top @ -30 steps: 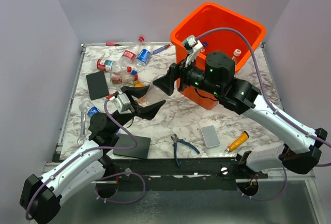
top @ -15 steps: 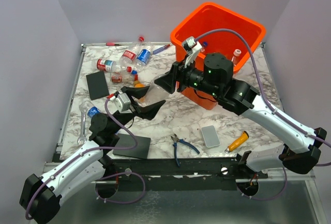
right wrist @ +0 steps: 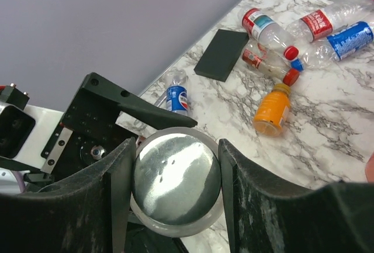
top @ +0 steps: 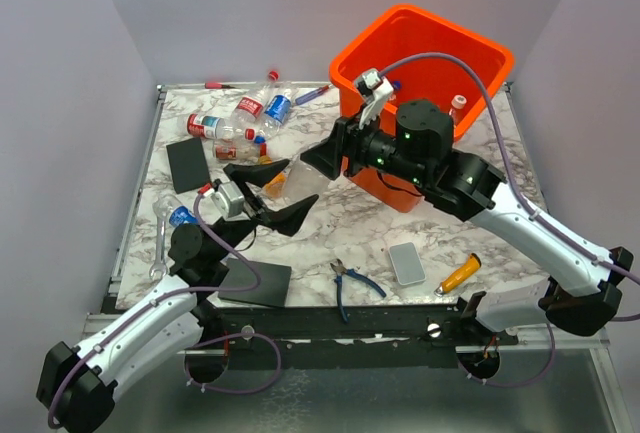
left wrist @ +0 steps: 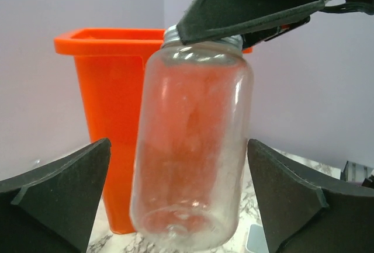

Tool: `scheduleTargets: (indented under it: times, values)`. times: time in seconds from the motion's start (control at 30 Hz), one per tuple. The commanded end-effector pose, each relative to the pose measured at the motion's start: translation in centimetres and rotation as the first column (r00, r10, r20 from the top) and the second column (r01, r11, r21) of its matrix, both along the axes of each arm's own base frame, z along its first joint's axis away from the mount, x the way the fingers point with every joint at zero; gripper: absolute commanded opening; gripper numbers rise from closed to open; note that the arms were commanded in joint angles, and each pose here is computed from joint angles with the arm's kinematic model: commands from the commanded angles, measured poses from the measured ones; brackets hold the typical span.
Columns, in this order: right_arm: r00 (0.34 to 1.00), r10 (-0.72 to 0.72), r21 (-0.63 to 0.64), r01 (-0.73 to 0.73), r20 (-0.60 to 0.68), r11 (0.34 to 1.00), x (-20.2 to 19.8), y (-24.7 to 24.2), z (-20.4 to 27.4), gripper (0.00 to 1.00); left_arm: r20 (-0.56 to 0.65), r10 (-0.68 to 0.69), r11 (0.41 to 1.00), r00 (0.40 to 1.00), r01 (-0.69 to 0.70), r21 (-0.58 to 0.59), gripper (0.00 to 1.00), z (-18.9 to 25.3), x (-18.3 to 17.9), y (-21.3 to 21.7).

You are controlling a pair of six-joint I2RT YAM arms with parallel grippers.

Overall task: Put the plastic bottles in the bin
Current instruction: Pick up the plastic bottle at the center of the board, then place the plastic bottle in the trash bin.

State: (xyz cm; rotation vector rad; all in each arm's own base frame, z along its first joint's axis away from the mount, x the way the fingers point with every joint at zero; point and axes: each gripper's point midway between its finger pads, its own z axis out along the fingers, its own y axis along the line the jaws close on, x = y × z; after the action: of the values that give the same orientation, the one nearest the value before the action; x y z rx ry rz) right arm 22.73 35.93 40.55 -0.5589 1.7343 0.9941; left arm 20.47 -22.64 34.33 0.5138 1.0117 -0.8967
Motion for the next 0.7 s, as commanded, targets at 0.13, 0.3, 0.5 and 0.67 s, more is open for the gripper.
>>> scheduleTargets:
  times: [0.13, 0.3, 0.5, 0.67]
  values:
    - [0.933, -0.268, 0.089, 0.254, 0.242, 0.963, 0.8, -8.1, 12.9, 0.00, -0.003, 0.150, 0.979, 0.989, -0.149, -0.140, 0.99, 2.1, 0.5, 3.4]
    - [0.719, -0.591, 0.129, 0.590, 0.366, 0.797, 3.6, -15.9, 17.4, 0.00, -0.030, 0.261, 0.949, 0.965, -0.263, -0.173, 0.99, 2.1, 1.6, 5.3]
    - [0.374, -0.836, 0.080, 0.895, 0.401, 0.439, 9.5, -23.8, 16.3, 0.00, -0.138, 0.434, 0.882, 0.890, -0.451, -0.135, 0.99, -0.4, 4.5, 7.7]
    - [0.324, -0.918, 0.056, 0.937, 0.229, 0.345, 16.9, -29.1, 11.6, 0.00, -0.337, 0.645, 0.717, 0.686, -0.696, -0.044, 0.99, -3.1, 7.5, 11.8]
